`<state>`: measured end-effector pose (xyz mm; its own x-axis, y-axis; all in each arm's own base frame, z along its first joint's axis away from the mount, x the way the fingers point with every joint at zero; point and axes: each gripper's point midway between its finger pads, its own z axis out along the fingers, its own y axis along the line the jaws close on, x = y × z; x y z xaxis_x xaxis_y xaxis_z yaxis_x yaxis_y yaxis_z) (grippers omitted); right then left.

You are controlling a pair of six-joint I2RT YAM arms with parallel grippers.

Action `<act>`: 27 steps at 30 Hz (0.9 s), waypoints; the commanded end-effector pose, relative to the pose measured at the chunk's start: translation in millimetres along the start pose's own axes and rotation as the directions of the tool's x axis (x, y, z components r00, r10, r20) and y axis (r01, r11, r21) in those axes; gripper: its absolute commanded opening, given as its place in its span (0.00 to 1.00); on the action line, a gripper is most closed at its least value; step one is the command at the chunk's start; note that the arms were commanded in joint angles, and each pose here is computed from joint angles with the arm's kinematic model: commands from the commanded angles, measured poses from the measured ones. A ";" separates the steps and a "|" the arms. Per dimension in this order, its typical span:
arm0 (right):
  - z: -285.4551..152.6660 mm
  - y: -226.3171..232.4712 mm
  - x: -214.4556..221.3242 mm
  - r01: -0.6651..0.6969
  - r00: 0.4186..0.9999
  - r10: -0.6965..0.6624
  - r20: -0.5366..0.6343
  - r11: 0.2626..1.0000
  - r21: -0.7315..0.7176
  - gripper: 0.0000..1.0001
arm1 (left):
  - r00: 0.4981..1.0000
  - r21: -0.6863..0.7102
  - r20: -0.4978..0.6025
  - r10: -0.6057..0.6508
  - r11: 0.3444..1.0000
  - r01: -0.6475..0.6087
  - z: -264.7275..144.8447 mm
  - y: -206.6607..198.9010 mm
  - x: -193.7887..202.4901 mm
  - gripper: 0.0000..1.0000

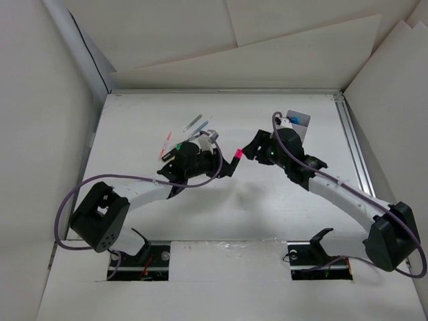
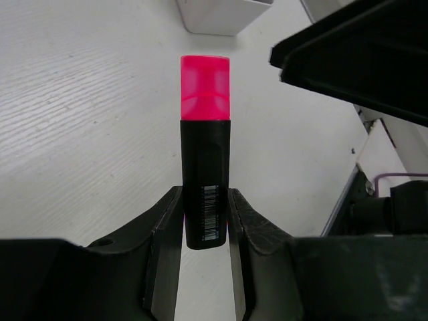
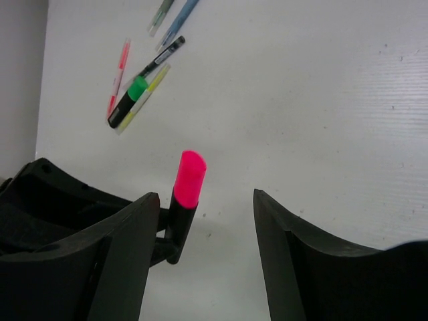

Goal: Sort the stationery into containers
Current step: Pick up the pen from the center of the board, then place the pen in the storage box.

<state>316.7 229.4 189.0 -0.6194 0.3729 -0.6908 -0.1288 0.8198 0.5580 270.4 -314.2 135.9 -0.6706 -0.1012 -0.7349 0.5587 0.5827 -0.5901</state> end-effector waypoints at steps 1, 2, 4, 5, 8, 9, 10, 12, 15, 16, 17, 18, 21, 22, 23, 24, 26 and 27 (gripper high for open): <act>2.6 17.1 -14.8 -0.024 0.999 0.026 0.025 0.996 -0.091 0.64 | 1.000 0.133 0.027 0.009 0.991 -0.013 -1.5 -23.3 -5.7 0.15; 5.2 15.4 -11.7 -0.028 1.000 0.028 0.005 0.995 -0.095 0.64 | 1.000 0.144 0.023 0.011 0.990 -0.014 -0.3 -24.1 -4.6 0.15; 8.4 16.6 -7.6 -0.028 1.000 0.027 -0.013 0.994 -0.106 0.63 | 1.000 0.173 0.004 0.014 0.985 -0.015 0.1 -29.0 -2.5 0.15; 11.3 16.3 -1.7 -0.029 0.999 0.025 -0.038 0.993 -0.111 0.62 | 1.000 0.173 0.004 0.014 0.985 -0.015 0.1 -29.1 -2.5 0.15; 11.6 23.9 -1.3 -0.029 0.998 0.022 -0.052 0.989 -0.145 0.56 | 1.000 0.187 0.008 0.019 0.982 -0.020 1.4 -30.8 -3.0 0.16; 11.2 24.8 -0.3 -0.021 0.998 0.012 -0.056 0.988 -0.152 0.55 | 1.000 0.195 0.002 0.023 0.980 -0.023 1.8 -34.4 -0.4 0.16; 11.4 26.7 -2.5 -0.019 0.999 0.012 -0.047 0.987 -0.160 0.52 | 0.999 0.195 0.004 0.032 0.980 -0.032 1.9 -34.1 -0.4 0.16; 12.5 27.7 2.0 -0.021 0.998 0.010 -0.068 0.985 -0.170 0.49 | 0.999 0.223 -0.015 0.038 0.974 -0.033 3.6 -40.7 2.8 0.16; 15.2 25.7 4.6 -0.022 0.997 0.010 -0.076 0.986 -0.164 0.45 | 0.999 0.228 -0.006 0.041 0.973 -0.039 3.7 -41.9 0.8 0.18; 15.7 23.3 2.1 -0.035 0.997 0.023 -0.072 0.987 -0.157 0.43 | 0.999 0.233 0.001 0.044 0.972 -0.043 2.1 -44.0 -1.6 0.18; 18.0 21.5 4.3 -0.036 0.997 0.024 -0.079 0.988 -0.151 0.38 | 0.999 0.237 0.009 0.047 0.970 -0.048 2.1 -45.1 -3.3 0.19; 18.0 21.5 4.3 -0.036 0.997 0.024 -0.079 0.988 -0.151 0.36 | 0.999 0.237 0.009 0.047 0.970 -0.048 2.1 -45.1 -3.3 0.19; 19.9 21.1 4.2 -0.049 0.996 0.036 -0.087 0.986 -0.157 0.26 | 0.999 0.244 0.004 0.048 0.968 -0.048 3.7 -46.3 -3.7 0.23; 19.9 21.1 4.2 -0.049 0.996 0.036 -0.087 0.986 -0.157 0.23 | 0.999 0.236 0.010 0.047 0.971 -0.048 4.3 -44.9 -4.8 0.23; 19.9 21.1 4.2 -0.049 0.996 0.036 -0.087 0.986 -0.157 0.19 | 0.999 0.236 0.010 0.047 0.971 -0.048 4.3 -44.9 -4.8 0.27; 19.9 21.1 4.2 -0.049 0.996 0.036 -0.087 0.986 -0.157 0.14 | 0.999 0.226 0.016 0.045 0.973 -0.048 4.9 -43.3 -6.0 0.29; 20.5 17.9 1.2 -0.053 0.996 0.041 -0.081 0.987 -0.150 0.11 | 0.999 0.226 0.016 0.045 0.973 -0.048 4.9 -43.3 -6.0 0.36; 20.9 15.1 -1.3 -0.056 0.996 0.046 -0.076 0.988 -0.144 0.11 | 0.999 0.230 0.025 0.048 0.972 -0.053 5.4 -45.8 -10.3 0.43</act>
<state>319.8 249.8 169.8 -0.7191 0.3480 -0.6015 -0.1717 0.7498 0.6390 250.4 -334.6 141.1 -0.6834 -0.0612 -0.7275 0.6353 0.4412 -0.6339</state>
